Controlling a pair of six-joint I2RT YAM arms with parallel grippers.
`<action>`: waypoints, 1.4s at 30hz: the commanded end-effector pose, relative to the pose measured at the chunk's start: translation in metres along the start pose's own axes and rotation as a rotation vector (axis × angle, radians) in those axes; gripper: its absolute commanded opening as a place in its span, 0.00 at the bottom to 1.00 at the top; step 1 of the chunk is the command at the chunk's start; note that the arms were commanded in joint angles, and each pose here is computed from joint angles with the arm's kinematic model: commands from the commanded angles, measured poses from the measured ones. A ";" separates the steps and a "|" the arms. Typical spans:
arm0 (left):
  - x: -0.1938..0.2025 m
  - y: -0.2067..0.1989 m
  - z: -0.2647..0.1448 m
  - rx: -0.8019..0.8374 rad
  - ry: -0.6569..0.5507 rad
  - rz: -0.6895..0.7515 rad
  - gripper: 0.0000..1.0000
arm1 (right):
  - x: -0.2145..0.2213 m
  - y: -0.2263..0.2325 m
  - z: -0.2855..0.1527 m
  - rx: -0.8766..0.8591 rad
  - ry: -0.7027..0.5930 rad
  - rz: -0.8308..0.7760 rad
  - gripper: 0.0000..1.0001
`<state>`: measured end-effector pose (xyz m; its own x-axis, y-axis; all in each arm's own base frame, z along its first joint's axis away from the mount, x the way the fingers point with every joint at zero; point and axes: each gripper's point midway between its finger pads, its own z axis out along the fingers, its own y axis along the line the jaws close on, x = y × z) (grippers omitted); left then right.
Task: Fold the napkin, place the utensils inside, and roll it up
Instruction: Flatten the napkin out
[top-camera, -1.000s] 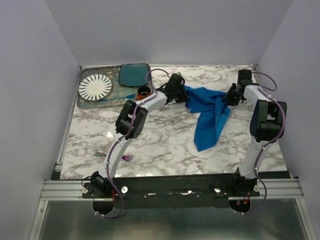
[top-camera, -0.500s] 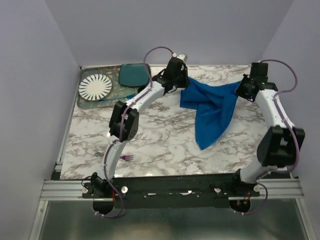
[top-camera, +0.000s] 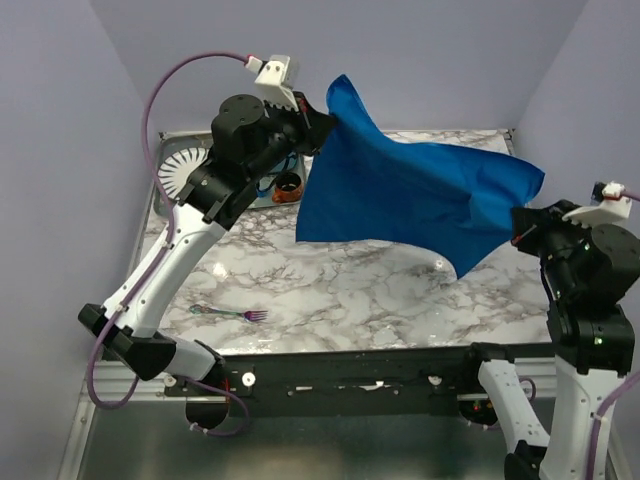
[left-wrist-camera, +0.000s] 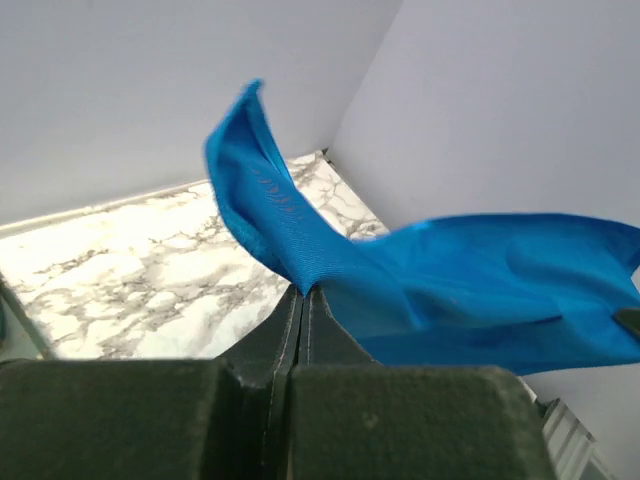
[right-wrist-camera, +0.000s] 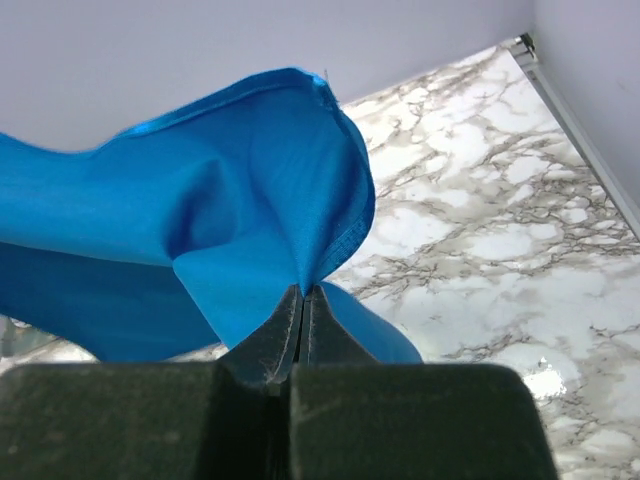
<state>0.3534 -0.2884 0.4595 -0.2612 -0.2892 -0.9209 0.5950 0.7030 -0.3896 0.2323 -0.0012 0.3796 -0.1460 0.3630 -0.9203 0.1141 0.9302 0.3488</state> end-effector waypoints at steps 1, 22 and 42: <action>0.021 0.035 0.008 -0.124 0.048 0.054 0.00 | 0.039 -0.013 -0.006 0.050 0.115 0.058 0.01; 0.094 0.168 0.144 -0.433 0.284 0.270 0.62 | 0.150 -0.152 0.180 0.658 0.618 -0.118 0.63; 0.359 0.025 0.032 -0.074 0.772 -0.005 0.41 | 0.298 -0.101 0.133 0.374 0.845 0.181 0.54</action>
<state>0.3047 -0.3809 0.1303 -0.7336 0.2511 -0.6315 0.5511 0.7636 -0.3365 0.2780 0.0168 0.0521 -0.7877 0.5258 -0.3210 0.4606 0.8487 0.2598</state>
